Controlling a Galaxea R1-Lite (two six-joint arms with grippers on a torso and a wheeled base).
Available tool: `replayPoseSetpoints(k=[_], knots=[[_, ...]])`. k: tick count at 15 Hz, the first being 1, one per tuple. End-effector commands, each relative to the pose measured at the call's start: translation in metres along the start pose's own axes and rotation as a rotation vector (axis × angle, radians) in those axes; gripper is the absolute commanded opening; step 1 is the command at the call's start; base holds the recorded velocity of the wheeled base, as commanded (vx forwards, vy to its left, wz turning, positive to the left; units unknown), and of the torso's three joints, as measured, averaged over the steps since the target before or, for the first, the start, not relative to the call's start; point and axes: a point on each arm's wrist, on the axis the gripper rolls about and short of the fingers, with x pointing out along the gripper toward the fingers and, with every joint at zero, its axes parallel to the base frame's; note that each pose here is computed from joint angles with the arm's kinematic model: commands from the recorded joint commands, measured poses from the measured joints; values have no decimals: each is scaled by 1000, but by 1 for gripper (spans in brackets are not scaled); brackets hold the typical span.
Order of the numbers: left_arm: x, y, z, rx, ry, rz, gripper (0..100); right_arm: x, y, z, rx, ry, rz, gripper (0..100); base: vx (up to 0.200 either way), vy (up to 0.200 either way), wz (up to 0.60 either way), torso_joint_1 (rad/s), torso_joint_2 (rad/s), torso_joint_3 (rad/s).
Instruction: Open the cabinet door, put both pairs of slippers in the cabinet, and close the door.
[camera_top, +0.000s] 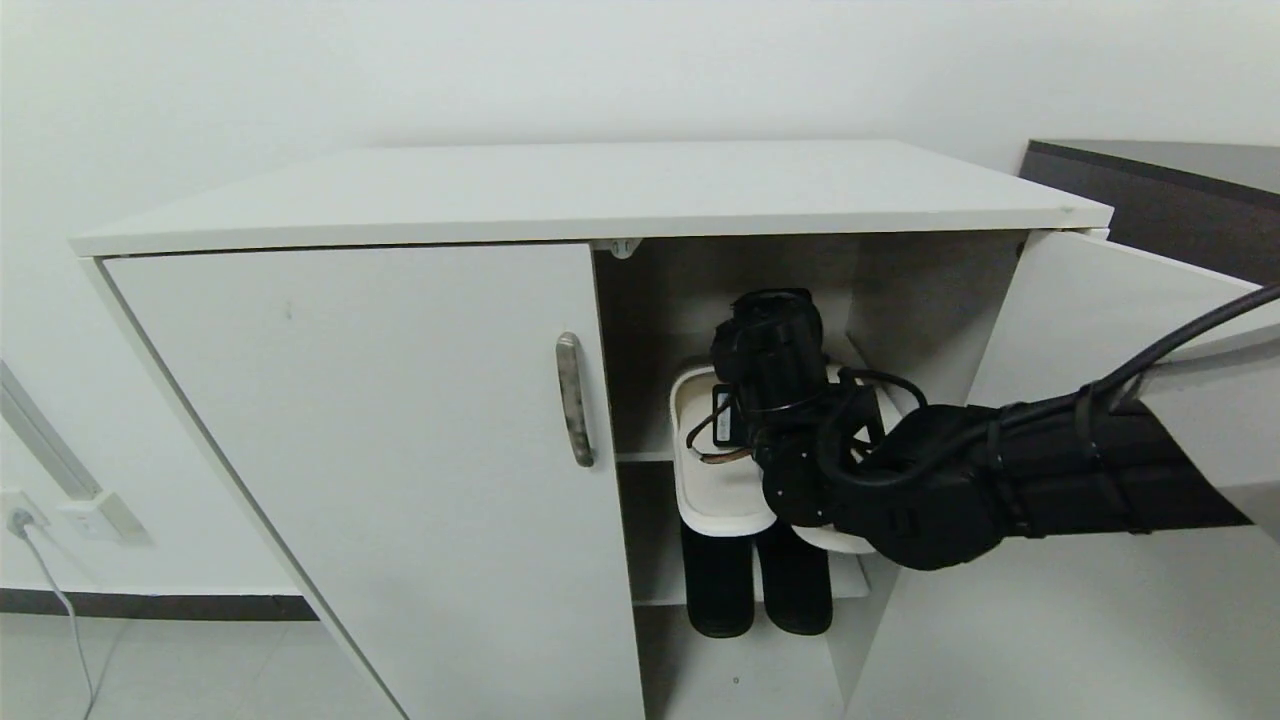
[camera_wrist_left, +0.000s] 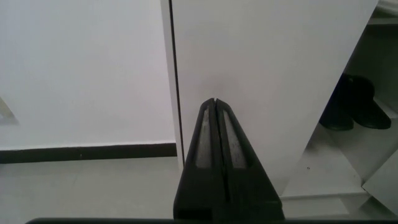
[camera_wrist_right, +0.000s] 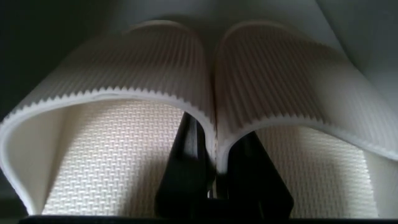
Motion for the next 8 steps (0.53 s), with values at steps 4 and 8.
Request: replayPoseSetpoints(k=[4, 8], knots=[[0, 0, 0, 0, 0, 0, 0, 40, 3, 6, 17, -30, -32, 0, 0, 0, 0, 0, 0, 0], [0, 0, 0, 0, 0, 0, 0, 52, -1, 19, 9, -55, -43, 0, 0, 0, 0, 0, 0, 0]])
